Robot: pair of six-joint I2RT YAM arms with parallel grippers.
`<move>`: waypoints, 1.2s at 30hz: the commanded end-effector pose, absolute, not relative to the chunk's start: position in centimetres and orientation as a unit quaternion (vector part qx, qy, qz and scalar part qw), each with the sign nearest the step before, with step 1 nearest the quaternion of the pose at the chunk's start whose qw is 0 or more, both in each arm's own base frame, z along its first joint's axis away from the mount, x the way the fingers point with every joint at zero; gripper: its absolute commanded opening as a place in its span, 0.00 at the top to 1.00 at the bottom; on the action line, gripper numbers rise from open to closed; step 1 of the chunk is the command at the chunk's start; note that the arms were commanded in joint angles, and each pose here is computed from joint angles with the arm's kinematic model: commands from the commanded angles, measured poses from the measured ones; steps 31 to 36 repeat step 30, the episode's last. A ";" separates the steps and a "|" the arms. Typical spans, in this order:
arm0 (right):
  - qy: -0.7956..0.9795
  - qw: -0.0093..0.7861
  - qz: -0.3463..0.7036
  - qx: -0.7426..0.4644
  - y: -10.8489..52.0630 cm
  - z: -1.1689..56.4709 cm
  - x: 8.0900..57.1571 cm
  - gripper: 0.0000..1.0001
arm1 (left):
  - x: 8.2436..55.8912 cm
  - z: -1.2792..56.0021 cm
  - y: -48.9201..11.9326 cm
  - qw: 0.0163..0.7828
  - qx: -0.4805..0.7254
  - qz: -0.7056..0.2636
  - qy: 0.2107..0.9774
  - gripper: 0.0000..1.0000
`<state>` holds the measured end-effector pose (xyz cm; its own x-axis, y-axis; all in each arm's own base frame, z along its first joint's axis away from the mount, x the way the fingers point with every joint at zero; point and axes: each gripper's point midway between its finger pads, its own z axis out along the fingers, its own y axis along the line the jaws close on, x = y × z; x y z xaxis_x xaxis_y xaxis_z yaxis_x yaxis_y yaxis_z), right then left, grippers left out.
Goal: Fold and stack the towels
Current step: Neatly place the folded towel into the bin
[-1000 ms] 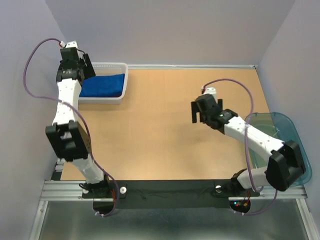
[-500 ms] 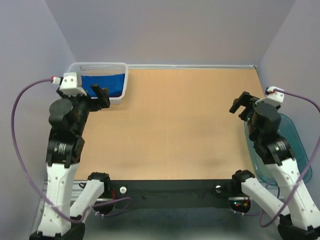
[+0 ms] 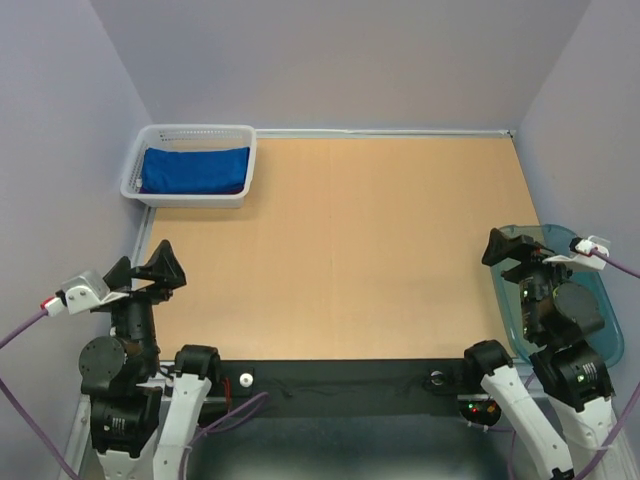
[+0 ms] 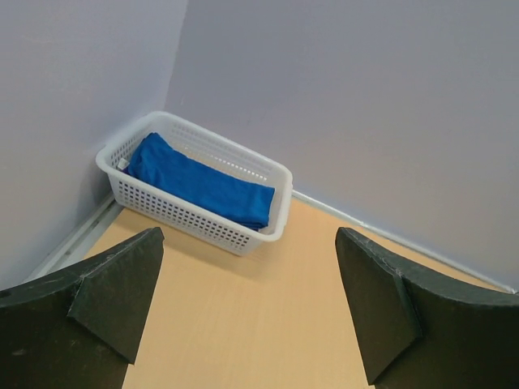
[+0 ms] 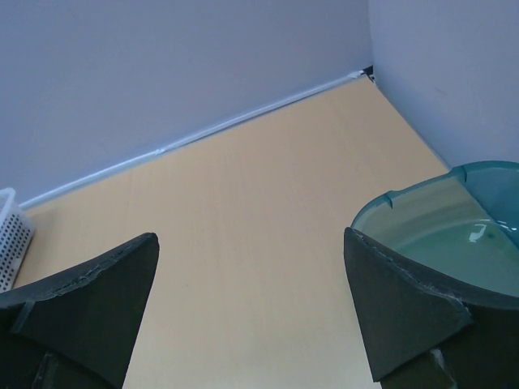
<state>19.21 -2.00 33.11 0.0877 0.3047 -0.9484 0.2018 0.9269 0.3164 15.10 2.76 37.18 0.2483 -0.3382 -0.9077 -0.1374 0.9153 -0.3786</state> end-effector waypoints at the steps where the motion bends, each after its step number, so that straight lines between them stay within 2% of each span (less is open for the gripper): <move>1: 0.658 0.731 0.056 0.171 -1.5 33.9 18.8 0.00 | 14.5 37.7 3.7 0.785 -0.235 -0.077 0.569 0.01; 14: 0.637 0.749 0.053 0.173 -2.0 34.1 18.2 0.00 | 16.0 32.7 3.5 0.783 -0.259 -0.102 0.556 0.01; 36: 0.647 0.747 0.056 0.144 -0.8 32.7 19.7 0.00 | 17.0 32.4 3.5 0.784 -0.242 -0.078 0.567 0.01</move>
